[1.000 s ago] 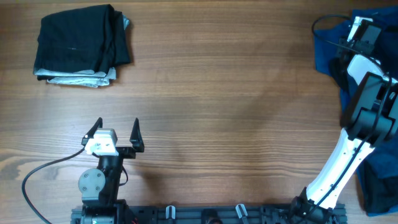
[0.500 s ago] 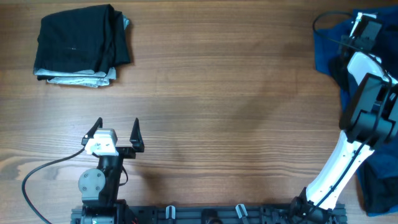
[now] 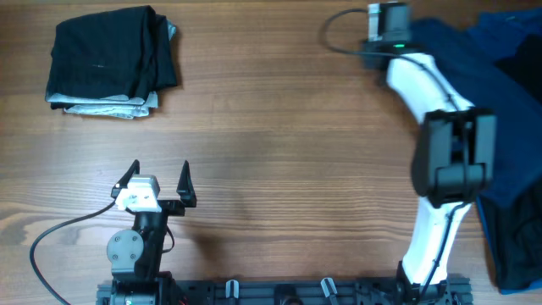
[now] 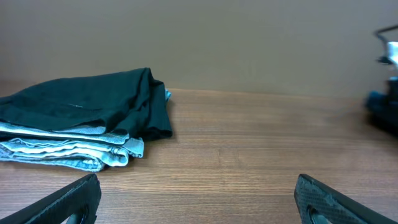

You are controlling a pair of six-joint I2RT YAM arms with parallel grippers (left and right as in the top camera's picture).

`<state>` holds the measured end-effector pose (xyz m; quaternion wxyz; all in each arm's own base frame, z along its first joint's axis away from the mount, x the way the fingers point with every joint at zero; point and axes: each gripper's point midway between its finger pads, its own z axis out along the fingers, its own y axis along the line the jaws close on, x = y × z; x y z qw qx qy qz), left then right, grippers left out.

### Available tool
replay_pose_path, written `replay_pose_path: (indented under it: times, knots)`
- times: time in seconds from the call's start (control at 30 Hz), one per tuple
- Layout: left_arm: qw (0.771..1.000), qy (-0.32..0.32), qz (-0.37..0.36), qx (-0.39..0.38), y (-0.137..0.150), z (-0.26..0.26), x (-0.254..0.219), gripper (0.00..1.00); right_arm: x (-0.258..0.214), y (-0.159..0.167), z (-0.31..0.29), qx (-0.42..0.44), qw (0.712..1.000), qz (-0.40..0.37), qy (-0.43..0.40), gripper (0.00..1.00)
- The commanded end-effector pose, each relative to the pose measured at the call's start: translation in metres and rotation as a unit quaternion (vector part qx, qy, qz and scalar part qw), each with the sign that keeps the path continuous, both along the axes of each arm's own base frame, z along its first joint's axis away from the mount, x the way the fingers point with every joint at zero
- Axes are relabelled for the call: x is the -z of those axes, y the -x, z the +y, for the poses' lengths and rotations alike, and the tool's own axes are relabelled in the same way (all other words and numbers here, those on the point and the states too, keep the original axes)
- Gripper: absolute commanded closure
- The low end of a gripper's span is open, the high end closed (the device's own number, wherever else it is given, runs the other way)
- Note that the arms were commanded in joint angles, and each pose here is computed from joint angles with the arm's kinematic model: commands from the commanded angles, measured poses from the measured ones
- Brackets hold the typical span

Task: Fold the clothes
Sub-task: 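Drag the navy trousers to table center and release with right gripper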

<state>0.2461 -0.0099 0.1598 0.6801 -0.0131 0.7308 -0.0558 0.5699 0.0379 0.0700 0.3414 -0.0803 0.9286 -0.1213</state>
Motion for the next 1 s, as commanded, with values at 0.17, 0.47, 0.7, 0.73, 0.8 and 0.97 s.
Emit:
replay_pose_path:
  times: [0.17, 0.47, 0.7, 0.73, 0.8, 0.97]
  knots:
    - [1.0, -0.009, 0.0, 0.008, 0.0, -0.002, 0.002, 0.0, -0.037, 0.074, 0.295, -0.203, 0.952, -0.015, -0.231, 0.83]
    - [1.0, -0.009, 0.0, 0.008, 0.0, -0.002, 0.002, 0.0, -0.046, 0.149, 0.394, -0.283, 0.937, -0.037, -0.202, 0.85]
    - [1.0, -0.009, 0.0, 0.008, 0.0, -0.002, 0.002, 0.0, -0.086, 0.116, 0.336, -0.235, 0.951, -0.055, -0.194, 0.8]
    - [1.0, -0.009, 0.0, 0.008, 0.0, -0.002, 0.002, 0.0, -0.087, 0.114, 0.331, -0.23, 0.95, -0.046, -0.206, 0.82]
    - [1.0, -0.009, 0.0, 0.008, 0.0, -0.002, 0.002, 0.0, -0.076, 0.106, 0.314, -0.189, 0.953, -0.02, -0.236, 0.88]
    - [1.0, -0.009, 0.0, 0.008, 0.0, -0.002, 0.002, 0.0, -0.036, 0.094, 0.301, -0.148, 0.952, 0.021, -0.266, 0.96]
